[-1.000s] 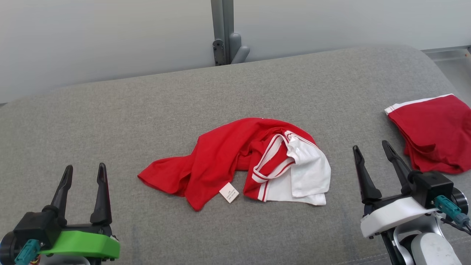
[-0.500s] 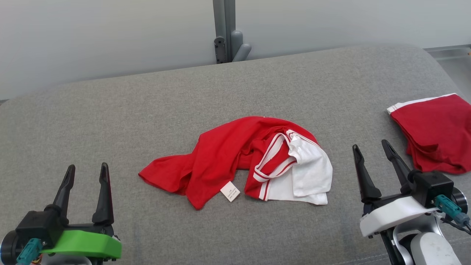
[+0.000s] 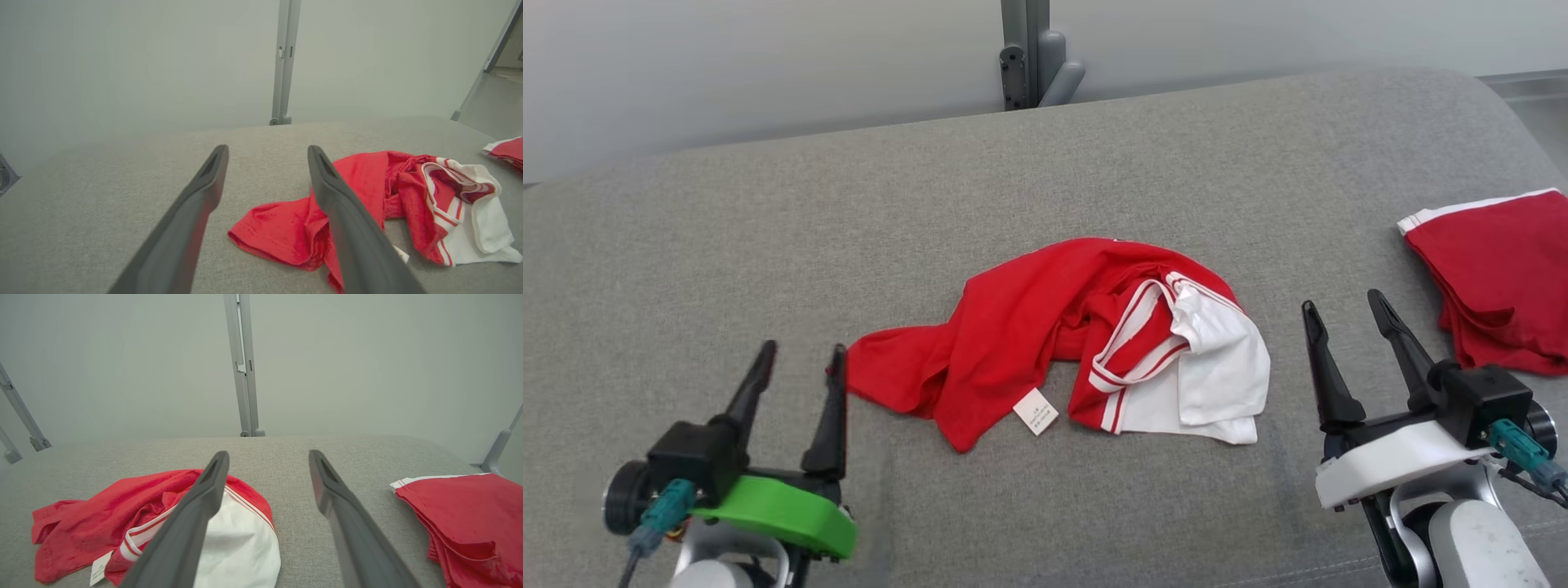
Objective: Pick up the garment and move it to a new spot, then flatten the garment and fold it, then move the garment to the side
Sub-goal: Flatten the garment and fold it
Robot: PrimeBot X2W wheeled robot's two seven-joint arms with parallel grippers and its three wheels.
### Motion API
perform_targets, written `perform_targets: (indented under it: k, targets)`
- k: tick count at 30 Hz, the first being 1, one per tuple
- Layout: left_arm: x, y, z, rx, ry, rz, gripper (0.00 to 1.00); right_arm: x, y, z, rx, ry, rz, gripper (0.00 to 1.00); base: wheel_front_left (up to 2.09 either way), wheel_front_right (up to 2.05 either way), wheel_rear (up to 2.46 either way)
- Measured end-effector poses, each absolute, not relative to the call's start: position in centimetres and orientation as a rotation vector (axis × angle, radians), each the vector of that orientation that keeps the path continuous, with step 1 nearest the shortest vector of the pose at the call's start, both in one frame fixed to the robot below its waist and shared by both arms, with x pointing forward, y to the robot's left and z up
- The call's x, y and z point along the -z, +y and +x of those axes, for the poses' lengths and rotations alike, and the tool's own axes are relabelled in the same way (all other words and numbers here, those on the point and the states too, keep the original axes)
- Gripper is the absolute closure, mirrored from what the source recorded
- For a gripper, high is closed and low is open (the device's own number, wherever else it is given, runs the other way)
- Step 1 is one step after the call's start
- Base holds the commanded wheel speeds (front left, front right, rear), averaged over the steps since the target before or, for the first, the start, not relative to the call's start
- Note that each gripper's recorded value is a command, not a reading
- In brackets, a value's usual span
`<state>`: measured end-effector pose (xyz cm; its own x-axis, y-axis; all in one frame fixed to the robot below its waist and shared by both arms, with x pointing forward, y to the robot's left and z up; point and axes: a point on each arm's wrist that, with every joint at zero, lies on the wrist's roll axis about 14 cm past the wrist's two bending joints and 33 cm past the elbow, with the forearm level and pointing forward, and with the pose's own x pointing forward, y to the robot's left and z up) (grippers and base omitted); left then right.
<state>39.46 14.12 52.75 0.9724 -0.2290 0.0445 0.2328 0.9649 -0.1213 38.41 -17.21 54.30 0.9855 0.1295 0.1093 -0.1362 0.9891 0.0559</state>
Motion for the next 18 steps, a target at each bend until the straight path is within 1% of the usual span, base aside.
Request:
perform_targets:
  k: [3, 9, 15, 16, 17, 18]
  targets:
    - [-49.9, 11.6, 39.7, 0.316, 0.098, -0.126, 0.00, -54.1, -16.7, 39.0, -0.144, -0.102, 0.068, 0.00, 0.00, 0.00, 0.00]
    - [-44.1, 9.1, 39.8, 0.418, 0.324, -0.100, 0.00, -52.9, -17.0, 39.7, -0.133, -0.076, 0.077, 0.00, 0.00, 0.00, 0.00]
    - [-41.1, 8.2, 41.2, 0.459, 0.403, -0.064, 0.00, -51.8, -18.0, 40.1, -0.096, -0.056, 0.082, 0.00, 0.00, 0.00, 0.00]
    - [-40.6, 8.1, 41.5, 0.462, 0.415, -0.057, 0.06, -51.6, -18.2, 40.1, -0.090, -0.051, 0.083, 0.00, 0.00, 0.00, 0.00]
    - [-39.7, 8.0, 41.9, 0.470, 0.443, -0.036, 0.56, -51.4, -18.6, 40.1, -0.076, -0.047, 0.083, 0.00, 0.00, 0.00, 0.00]
    - [-39.1, 7.9, 41.9, 0.478, 0.462, -0.020, 0.84, -51.3, -18.8, 40.1, -0.070, -0.046, 0.082, 0.00, 0.00, 0.00, 0.00]
